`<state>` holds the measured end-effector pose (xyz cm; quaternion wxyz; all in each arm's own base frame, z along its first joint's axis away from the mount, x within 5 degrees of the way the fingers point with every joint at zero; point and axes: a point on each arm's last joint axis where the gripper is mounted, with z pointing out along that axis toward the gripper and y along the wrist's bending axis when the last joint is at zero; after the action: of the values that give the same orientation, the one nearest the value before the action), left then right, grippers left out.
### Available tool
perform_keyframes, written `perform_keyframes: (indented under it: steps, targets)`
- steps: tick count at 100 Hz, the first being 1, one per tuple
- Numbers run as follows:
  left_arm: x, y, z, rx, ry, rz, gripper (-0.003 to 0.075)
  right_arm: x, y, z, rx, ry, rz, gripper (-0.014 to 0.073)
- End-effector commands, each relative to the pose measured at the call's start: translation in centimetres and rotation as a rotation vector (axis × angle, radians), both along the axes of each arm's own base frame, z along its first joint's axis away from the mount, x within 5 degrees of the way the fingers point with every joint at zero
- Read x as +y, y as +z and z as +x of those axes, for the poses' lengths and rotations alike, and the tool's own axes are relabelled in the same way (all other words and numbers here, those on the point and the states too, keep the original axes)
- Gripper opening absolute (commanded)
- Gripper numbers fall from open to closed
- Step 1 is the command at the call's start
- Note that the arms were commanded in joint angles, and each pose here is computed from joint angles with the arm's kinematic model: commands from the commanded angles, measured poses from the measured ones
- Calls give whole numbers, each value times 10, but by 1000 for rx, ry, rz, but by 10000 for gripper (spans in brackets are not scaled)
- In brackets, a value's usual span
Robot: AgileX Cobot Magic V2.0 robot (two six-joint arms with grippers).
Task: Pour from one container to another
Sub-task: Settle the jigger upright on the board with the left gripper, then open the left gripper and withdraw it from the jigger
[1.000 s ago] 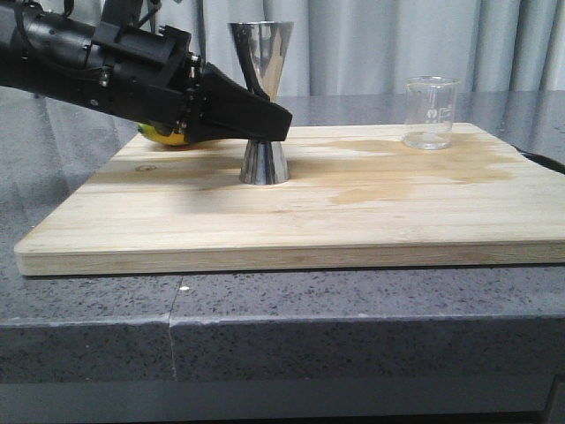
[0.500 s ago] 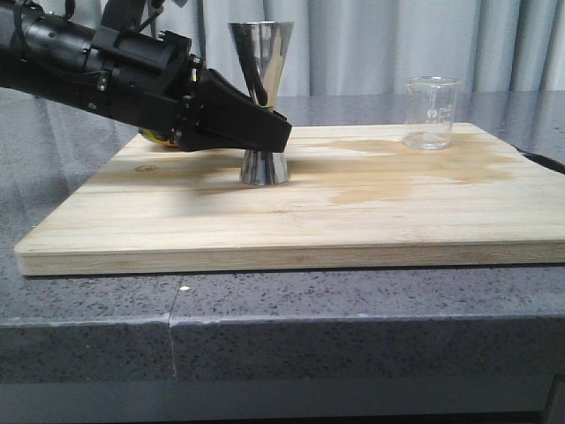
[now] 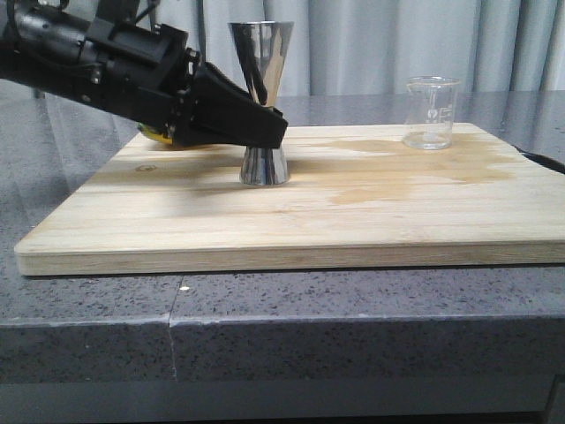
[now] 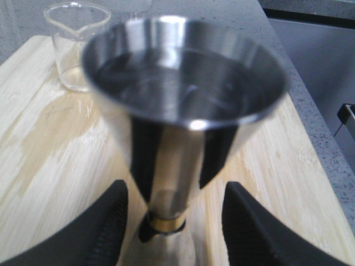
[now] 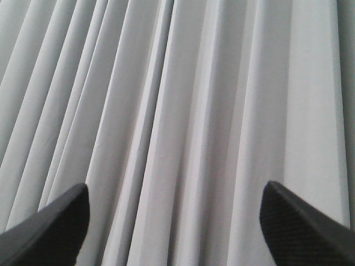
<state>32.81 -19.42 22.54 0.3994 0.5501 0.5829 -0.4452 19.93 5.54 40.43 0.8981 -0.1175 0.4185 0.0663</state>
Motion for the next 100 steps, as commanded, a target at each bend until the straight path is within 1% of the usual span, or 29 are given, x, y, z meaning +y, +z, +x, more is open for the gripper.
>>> perform_keyframes:
  steps: [1,17,45,57,81,100]
  targets:
    - [1,40,-11,-43,-49,-119,362,-3,15,-10,-98,-4,20,562]
    - [2,47,-15,-66,-52,-118,362,-3,15,-10,-98,-4,20,562]
    - [3,46,-15,-58,-56,-88,362,-3,15,-10,-98,-4,20,562]
    - [4,45,-12,-64,-31,-75,362,-3,15,-10,-98,-4,20,562]
    - [14,45,-8,-56,-8,-77,362,-3,15,-10,-98,-4,20,562]
    - [18,46,-8,-40,-18,-90,362,-3,15,-10,-98,-4,20,562]
